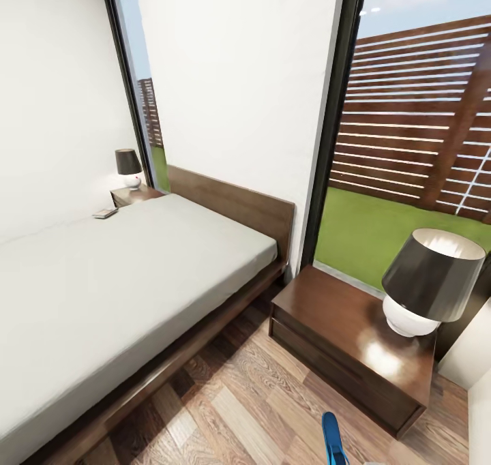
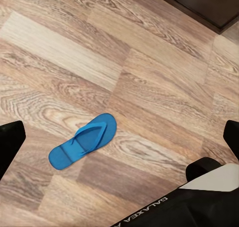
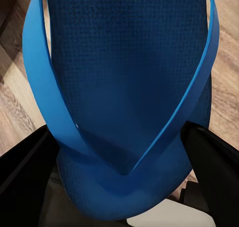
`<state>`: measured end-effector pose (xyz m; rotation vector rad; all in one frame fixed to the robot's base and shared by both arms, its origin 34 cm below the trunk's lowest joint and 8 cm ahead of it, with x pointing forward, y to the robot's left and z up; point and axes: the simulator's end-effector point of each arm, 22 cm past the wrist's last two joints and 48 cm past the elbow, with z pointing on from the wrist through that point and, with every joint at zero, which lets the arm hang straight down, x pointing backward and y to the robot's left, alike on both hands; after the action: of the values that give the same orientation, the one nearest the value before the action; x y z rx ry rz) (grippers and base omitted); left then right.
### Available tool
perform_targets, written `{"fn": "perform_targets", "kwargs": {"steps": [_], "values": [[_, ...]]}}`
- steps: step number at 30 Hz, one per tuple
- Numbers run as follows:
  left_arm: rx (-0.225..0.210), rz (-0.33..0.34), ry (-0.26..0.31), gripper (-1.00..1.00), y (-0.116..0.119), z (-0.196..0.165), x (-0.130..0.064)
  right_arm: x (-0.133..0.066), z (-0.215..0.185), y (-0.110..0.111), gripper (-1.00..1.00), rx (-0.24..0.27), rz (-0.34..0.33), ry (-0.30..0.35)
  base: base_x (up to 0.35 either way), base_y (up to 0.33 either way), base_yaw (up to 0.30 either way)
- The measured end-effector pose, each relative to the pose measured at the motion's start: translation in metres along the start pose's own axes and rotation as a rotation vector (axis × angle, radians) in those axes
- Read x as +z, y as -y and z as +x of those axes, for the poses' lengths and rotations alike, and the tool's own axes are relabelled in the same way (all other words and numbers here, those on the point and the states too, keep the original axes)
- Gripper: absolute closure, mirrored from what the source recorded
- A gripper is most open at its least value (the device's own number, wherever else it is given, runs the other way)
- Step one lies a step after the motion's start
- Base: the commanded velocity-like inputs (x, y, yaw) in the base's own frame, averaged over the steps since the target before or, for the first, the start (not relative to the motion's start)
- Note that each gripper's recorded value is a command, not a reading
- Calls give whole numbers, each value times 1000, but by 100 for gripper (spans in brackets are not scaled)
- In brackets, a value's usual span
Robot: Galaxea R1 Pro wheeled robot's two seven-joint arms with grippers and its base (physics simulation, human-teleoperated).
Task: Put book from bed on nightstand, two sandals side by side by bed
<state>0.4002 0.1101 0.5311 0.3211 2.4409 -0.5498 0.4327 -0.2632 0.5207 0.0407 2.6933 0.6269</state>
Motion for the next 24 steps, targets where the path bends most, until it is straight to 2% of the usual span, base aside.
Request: {"fn": "perform_targets", "kwargs": {"steps": [7, 11, 13, 15, 16, 17, 20, 21, 24], "values": [[4, 7, -1, -100, 1, 0, 0, 0, 0, 0, 100, 0, 0, 0, 0, 0, 0], [21, 27, 6, -100, 2, -11, 2, 0, 0, 0, 100, 1, 0, -1, 0, 0, 0], [24, 58, -28, -100, 7, -16, 5, 0, 0, 0, 100, 1, 0, -1, 0, 0, 0], [51, 97, -104, -100, 17, -19, 7, 0, 0, 0, 100, 1, 0, -1, 0, 0, 0], [148, 122, -147, -100, 23, -36, 9, 0, 0, 0, 100, 0, 0, -1, 0, 0, 0], [216, 132, -158, -100, 25, -47, 8, 0, 0, 0, 100, 1, 0, 0, 0, 0, 0], [386, 182, -221, -100, 33, -54, 3, 0, 0, 0, 100, 1, 0, -1, 0, 0, 0], [451, 218, -253, -100, 37, -52, -1, 0, 0, 0, 100, 1, 0, -1, 0, 0, 0], [535, 260, -276, -100, 30, -64, -9, 0, 0, 0, 100, 1, 0, -1, 0, 0, 0]]}}
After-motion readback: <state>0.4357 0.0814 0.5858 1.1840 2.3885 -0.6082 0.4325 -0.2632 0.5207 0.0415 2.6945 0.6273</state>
